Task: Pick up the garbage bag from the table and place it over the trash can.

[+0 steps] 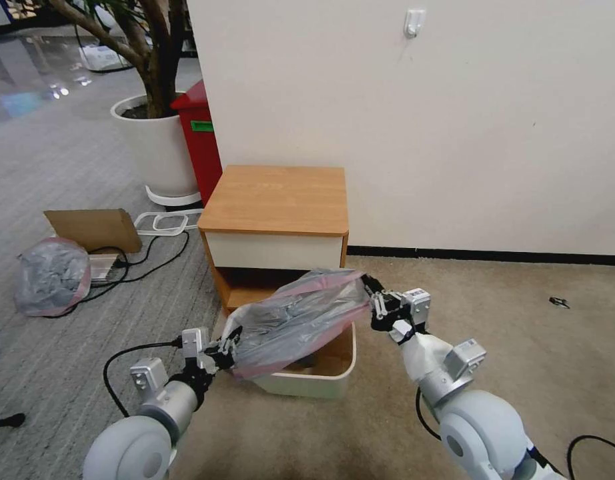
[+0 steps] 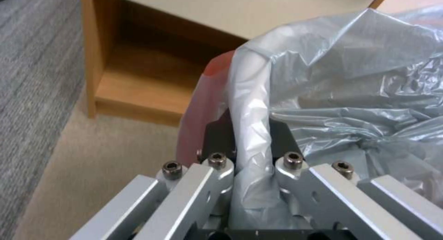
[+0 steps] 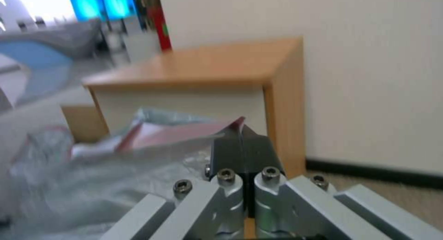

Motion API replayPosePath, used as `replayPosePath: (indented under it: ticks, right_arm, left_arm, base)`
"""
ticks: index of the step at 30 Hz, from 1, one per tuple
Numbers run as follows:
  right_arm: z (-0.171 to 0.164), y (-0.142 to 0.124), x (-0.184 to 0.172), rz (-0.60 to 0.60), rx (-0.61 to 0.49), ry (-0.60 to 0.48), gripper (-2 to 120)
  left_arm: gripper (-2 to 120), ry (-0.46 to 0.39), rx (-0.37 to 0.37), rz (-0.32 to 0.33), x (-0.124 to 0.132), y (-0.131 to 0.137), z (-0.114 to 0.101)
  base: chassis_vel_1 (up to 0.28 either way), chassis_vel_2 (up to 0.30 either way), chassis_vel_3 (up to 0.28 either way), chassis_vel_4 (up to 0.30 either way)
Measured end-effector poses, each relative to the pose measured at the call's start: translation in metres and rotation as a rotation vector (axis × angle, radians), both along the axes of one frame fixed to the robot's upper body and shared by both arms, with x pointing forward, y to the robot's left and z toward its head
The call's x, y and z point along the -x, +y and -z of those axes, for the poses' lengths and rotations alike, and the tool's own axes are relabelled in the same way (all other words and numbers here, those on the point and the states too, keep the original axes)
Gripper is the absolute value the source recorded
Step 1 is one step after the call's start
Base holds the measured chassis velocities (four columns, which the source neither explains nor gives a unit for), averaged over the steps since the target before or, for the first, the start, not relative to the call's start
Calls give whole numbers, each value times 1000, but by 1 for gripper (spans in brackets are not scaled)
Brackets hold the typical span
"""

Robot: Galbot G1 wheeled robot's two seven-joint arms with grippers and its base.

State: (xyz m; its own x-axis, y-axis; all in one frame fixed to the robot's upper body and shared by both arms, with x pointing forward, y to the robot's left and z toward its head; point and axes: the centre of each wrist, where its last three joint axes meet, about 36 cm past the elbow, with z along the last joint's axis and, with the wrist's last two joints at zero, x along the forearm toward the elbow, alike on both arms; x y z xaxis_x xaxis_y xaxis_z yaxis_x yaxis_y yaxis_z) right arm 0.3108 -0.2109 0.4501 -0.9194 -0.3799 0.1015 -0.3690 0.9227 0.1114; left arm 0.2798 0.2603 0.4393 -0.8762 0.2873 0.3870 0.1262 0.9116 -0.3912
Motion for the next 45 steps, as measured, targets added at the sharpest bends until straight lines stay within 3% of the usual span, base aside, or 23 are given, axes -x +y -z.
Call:
replayPosePath:
  ticks: [5,7,11,15,26,31,33,45]
  right_arm:
    - [-16,-9,11,-14,54,181,0]
    - [-19,-10,12,-18,50,203,0]
    - [-44,-12,20,-46,-24,369,0]
    - [-57,-10,27,-52,-64,434,0]
    - [-67,3,42,-3,-127,485,0]
    - [-51,8,42,55,-126,496,0]
    - [-29,19,40,97,-140,489,0]
    - [-42,19,54,111,-111,444,0]
  left_arm:
    - [6,-27,15,-9,-1,2,1]
    - [6,-28,18,-10,-1,2,2]
    - [6,-37,71,-19,-3,1,3]
    - [6,-26,119,-38,-7,3,4]
    - [6,30,191,-101,-17,8,11]
    - [6,51,225,-111,-21,8,9]
    - [6,52,241,-115,-25,9,5]
    - [6,34,195,-128,-30,11,8]
  base:
    - [0,0,0,0]
    - [0,0,0,0]
    - [0,0,0,0]
    - [0,0,0,0]
    - [0,0,0,0]
    - [0,0,0,0]
    - [0,0,0,0]
    - [0,0,0,0]
